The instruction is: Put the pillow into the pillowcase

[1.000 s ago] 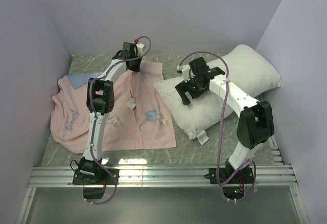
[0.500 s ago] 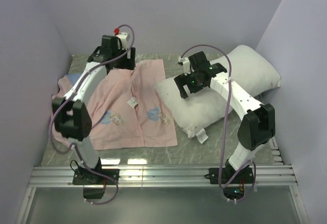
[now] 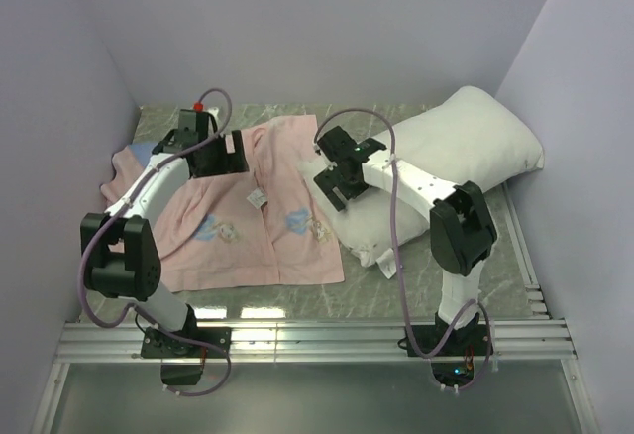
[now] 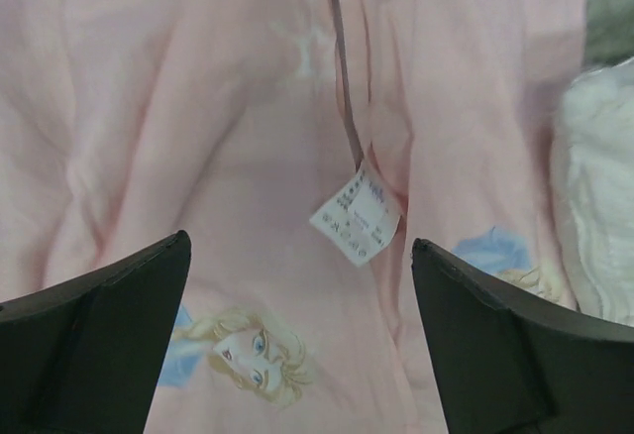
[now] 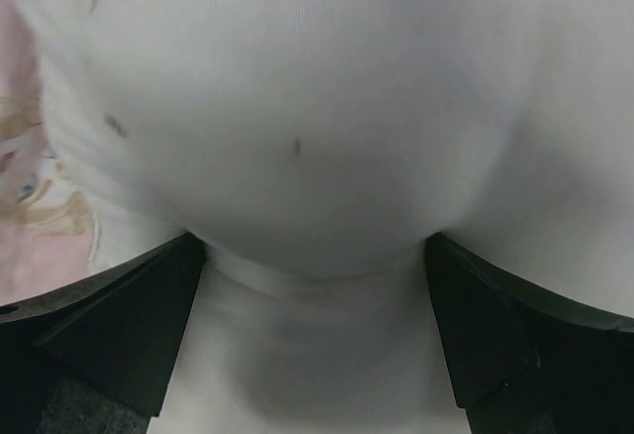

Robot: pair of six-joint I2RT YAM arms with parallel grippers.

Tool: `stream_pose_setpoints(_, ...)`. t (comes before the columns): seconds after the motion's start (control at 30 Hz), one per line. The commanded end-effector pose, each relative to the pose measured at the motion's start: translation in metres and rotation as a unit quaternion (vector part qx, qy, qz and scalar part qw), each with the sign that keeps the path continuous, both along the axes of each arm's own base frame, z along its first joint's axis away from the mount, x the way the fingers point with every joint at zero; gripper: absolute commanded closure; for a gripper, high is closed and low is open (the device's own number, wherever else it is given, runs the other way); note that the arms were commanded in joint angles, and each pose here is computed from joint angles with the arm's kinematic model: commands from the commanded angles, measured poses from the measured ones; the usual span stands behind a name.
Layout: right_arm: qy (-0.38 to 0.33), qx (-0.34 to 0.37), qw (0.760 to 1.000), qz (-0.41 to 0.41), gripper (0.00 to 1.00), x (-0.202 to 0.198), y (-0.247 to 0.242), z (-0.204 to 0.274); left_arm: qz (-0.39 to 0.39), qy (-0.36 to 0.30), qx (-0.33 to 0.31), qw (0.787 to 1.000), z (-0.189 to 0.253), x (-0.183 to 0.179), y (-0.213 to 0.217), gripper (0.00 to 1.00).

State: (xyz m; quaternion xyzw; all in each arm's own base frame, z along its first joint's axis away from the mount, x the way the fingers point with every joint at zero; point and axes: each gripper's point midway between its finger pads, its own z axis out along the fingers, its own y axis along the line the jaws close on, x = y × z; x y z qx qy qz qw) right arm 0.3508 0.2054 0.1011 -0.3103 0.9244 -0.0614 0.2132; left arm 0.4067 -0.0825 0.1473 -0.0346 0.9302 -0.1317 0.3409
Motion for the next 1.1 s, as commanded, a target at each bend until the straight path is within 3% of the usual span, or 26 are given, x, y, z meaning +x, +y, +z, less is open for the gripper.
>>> stream_pose_setpoints(0.0,0.053,-0.039,0.998,-0.011,0.0,-0.015,-0.016,-0.045,0.03,-0.038,0.017,0.999,0.011,-0.003,-0.007,0.01)
stream_pose_setpoints(0.07,0.063,-0.031,0.997,-0.009,0.04,-0.017,-0.013,-0.051,0.063,-0.016,0.05,0.997,-0.01,-0.003,0.002,0.04)
stream_pose_setpoints(0.13,0.067,-0.02,0.998,-0.007,0.21,-0.016,-0.01,-0.052,0.07,0.018,0.063,0.995,-0.033,-0.004,0.002,0.1)
stream_pose_setpoints(0.33,0.068,0.006,0.998,-0.005,0.71,-0.013,-0.006,-0.044,0.068,0.005,0.079,0.995,-0.05,0.015,-0.011,0.21)
stream_pose_setpoints(0.6,0.093,0.036,0.995,-0.01,1.0,-0.018,-0.005,-0.044,0.063,-0.006,0.07,0.996,-0.053,0.036,-0.029,0.23)
stream_pose_setpoints(0.8,0.092,0.058,0.994,-0.011,1.0,-0.016,-0.003,-0.035,0.077,0.014,0.079,0.994,-0.07,0.042,-0.029,0.28)
stream_pose_setpoints(0.93,0.09,0.079,0.993,-0.007,1.0,-0.015,0.002,-0.025,0.08,0.024,0.089,0.993,-0.079,0.044,-0.027,0.37)
stream_pose_setpoints(1.07,0.087,0.09,0.992,-0.005,1.0,-0.013,0.004,-0.02,0.079,0.027,0.088,0.993,-0.083,0.043,-0.027,0.37)
